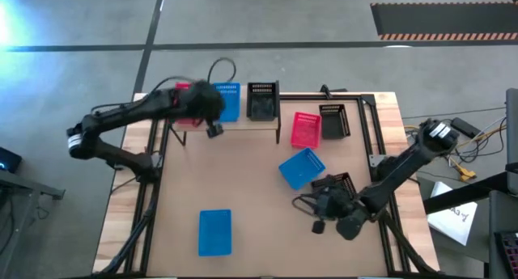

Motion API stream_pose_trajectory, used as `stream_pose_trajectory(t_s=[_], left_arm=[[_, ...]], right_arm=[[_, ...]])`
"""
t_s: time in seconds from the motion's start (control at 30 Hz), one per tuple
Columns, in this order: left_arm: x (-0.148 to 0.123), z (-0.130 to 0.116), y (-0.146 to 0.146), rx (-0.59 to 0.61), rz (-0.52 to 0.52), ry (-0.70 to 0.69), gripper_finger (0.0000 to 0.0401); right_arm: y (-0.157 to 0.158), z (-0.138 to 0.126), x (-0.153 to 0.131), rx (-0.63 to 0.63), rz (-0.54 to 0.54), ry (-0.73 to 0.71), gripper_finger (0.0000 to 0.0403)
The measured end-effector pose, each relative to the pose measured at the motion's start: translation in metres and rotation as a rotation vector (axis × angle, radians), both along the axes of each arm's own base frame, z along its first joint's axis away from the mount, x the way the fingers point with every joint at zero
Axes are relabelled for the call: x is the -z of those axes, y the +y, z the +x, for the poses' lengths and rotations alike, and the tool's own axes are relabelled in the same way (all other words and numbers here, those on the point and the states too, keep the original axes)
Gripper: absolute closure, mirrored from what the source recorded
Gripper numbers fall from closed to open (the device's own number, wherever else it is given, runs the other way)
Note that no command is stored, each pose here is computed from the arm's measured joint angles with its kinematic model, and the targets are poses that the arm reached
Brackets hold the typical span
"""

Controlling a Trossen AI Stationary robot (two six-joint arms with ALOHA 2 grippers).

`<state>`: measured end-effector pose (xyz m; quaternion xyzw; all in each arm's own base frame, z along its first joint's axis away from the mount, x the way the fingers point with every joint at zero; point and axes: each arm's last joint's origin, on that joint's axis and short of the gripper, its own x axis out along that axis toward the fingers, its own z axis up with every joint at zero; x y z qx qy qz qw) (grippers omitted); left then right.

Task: Stack baskets on shelf by color
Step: Stack the top right black bin on top of the black bin on the shelf

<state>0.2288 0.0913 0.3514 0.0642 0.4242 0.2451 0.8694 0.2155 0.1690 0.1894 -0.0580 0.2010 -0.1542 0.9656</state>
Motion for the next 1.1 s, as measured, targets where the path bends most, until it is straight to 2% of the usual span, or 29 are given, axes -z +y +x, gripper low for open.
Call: stream_pose_trajectory(t_s=[0.17,0.27,0.37,0.53,0.67,0.87,1.1], left_arm=[[0.006,-0.009,-0.067,0.119,0.016,-0.151,0.0370],[0.020,-0.012,-0.109,0.218,-0.015,-0.257,0.0370],[0.039,-0.017,-0.152,0.326,-0.050,-0.370,0.0370],[0.074,-0.024,-0.208,0.395,-0.028,-0.567,0.0370],[0.092,-0.026,-0.233,0.354,0.015,-0.625,0.0370],[0.106,-0.013,-0.249,0.347,0.057,-0.595,0.0370],[0.116,-0.008,-0.254,0.362,0.086,-0.549,0.0370]], right_arm=[[-0.008,-0.021,-0.005,0.022,0.210,0.069,0.0360],[-0.018,-0.029,-0.005,0.019,0.185,0.183,0.0360],[-0.034,-0.033,-0.018,0.105,0.180,0.205,0.0360],[-0.074,-0.031,-0.039,0.225,0.145,0.257,0.0342],[-0.113,-0.024,-0.046,0.262,0.134,0.364,0.0309],[-0.172,-0.016,-0.045,0.294,0.140,0.515,0.0264],[-0.216,-0.022,-0.029,0.281,0.126,0.775,0.0265]])
